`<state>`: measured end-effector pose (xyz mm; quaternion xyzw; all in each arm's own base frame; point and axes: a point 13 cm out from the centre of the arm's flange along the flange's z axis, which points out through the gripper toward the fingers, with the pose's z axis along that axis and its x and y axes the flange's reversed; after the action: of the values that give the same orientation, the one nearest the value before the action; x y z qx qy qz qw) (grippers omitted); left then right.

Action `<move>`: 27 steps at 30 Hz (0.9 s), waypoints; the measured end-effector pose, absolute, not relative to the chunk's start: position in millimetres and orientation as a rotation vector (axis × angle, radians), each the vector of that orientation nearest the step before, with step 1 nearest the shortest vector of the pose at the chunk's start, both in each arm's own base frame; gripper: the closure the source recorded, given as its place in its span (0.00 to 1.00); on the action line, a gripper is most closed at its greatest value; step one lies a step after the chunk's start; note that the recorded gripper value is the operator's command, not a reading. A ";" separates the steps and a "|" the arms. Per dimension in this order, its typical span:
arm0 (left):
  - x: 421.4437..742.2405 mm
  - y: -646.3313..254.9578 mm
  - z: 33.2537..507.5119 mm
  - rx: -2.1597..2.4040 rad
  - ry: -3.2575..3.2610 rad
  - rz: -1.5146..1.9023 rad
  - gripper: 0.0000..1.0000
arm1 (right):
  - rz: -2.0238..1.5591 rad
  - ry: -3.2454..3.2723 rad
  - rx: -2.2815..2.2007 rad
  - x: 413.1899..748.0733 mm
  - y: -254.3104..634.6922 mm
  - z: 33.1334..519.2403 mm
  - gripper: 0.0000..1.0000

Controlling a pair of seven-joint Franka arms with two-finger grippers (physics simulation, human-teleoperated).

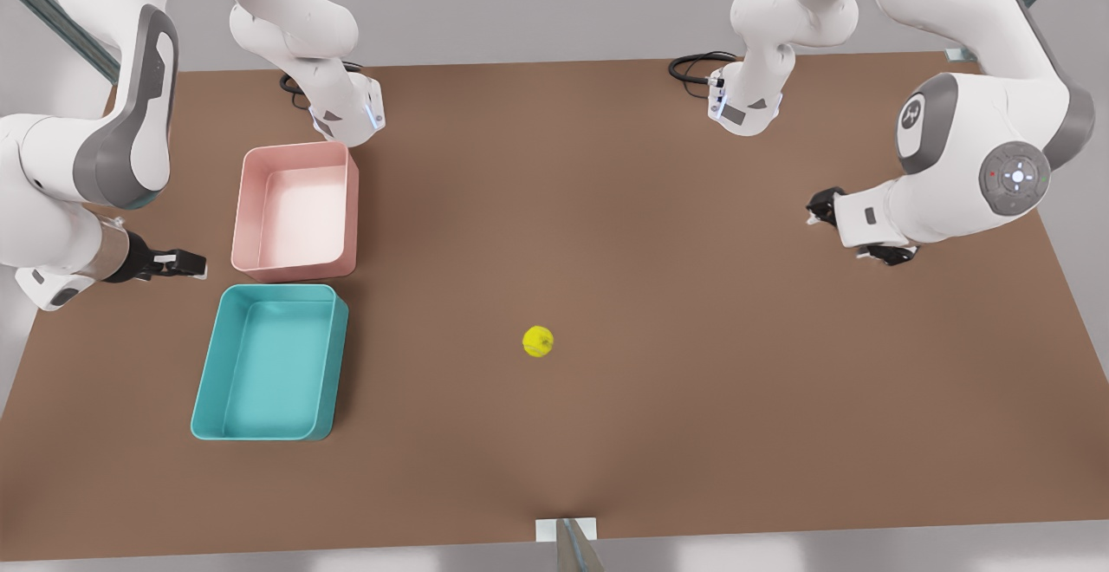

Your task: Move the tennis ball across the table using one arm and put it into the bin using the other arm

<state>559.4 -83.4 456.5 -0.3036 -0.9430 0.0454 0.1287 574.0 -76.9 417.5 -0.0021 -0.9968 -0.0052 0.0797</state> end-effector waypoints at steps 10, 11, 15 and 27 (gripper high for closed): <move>547.1 -64.0 453.3 -0.366 -2.783 0.071 0.00 | -0.089 -2.933 0.277 668.3 186.7 246.7 0.00; 546.7 -64.0 452.9 -0.332 -2.785 0.065 0.00 | -0.086 -2.944 0.271 669.6 216.2 224.0 0.00; 547.3 -59.7 451.7 -0.204 -2.793 0.046 0.00 | -0.098 -3.011 0.192 667.0 297.7 173.8 0.00; 550.3 -55.5 447.7 0.038 -2.801 0.008 0.00 | -0.177 -3.133 -0.071 654.8 429.1 114.2 0.00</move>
<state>550.3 -55.5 447.7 0.0132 -0.9854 0.0029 0.1696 654.8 429.1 114.2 -0.0227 -0.9981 -0.0565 0.0015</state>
